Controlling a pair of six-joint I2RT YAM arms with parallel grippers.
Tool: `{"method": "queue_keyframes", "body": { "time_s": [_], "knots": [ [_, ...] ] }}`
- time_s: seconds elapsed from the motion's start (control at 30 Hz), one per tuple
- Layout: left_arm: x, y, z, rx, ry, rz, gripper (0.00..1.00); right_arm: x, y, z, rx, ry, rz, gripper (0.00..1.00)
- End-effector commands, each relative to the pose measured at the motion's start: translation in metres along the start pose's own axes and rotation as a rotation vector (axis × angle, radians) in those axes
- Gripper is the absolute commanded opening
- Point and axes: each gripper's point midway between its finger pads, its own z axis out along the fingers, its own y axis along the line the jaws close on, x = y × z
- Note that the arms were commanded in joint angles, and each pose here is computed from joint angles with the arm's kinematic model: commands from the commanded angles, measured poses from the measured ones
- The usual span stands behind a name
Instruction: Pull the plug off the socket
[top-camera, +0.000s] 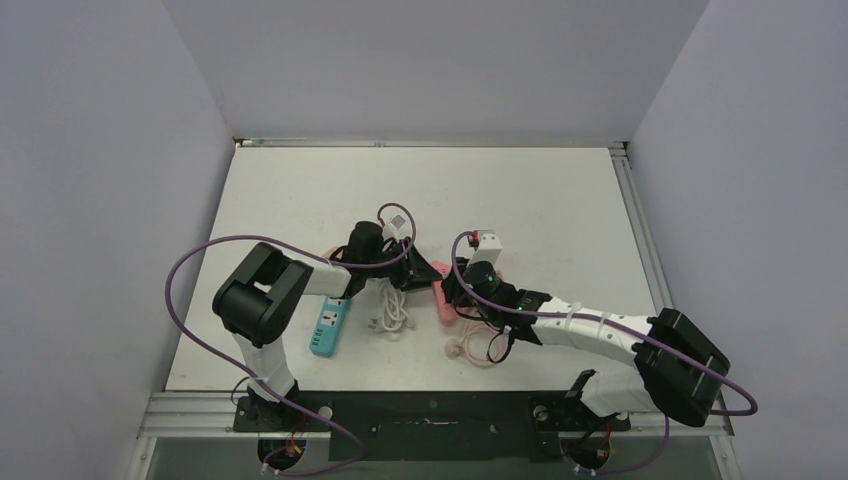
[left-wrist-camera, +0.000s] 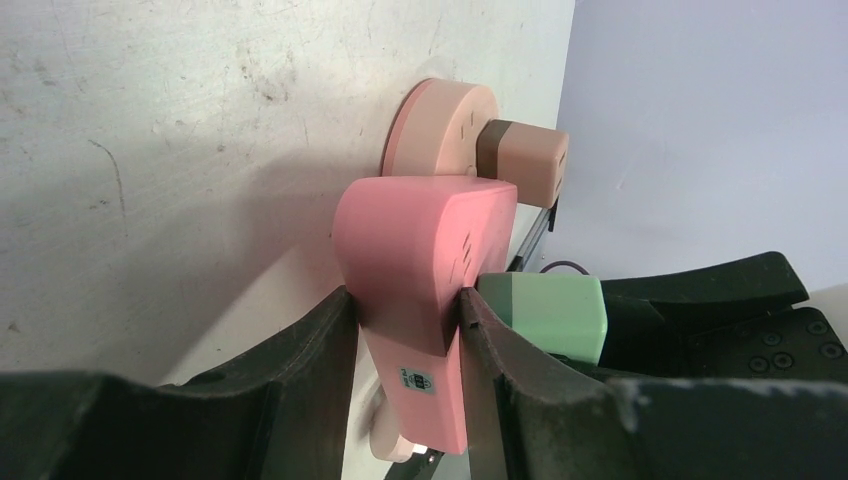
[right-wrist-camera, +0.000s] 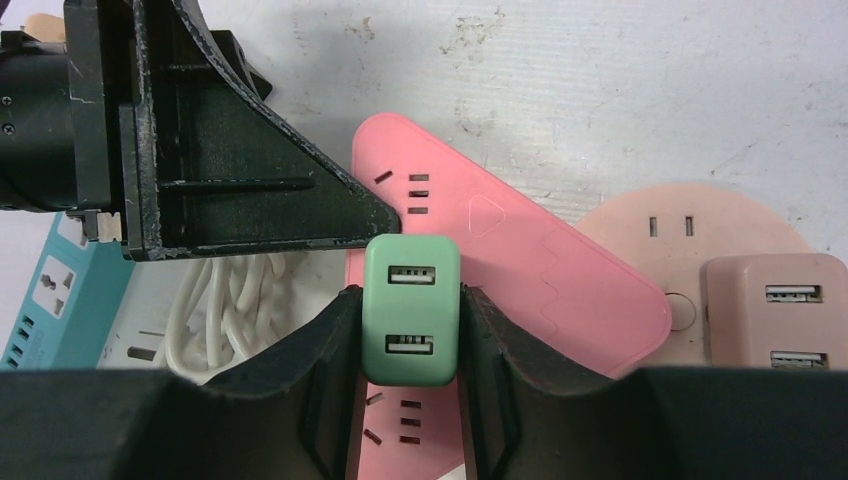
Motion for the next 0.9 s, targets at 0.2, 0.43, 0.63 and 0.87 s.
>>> {"method": "queue_keyframes", "body": {
  "time_s": [0.2, 0.43, 0.63, 0.87],
  "knots": [
    [0.021, 0.009, 0.001, -0.03, 0.076, 0.028, 0.14, -0.036, -0.004, -0.003, 0.038, -0.126, 0.062, 0.05],
    [0.021, 0.008, 0.001, -0.026, 0.08, 0.029, 0.14, -0.035, 0.011, -0.009, 0.128, -0.15, -0.089, 0.05],
    [0.021, 0.007, 0.001, -0.023, 0.079, 0.034, 0.14, -0.032, 0.017, -0.009, 0.208, -0.146, -0.193, 0.05],
    [0.021, 0.008, 0.001, -0.027, 0.08, 0.033, 0.14, -0.033, 0.022, -0.01, 0.191, -0.149, -0.174, 0.05]
  ]
}}
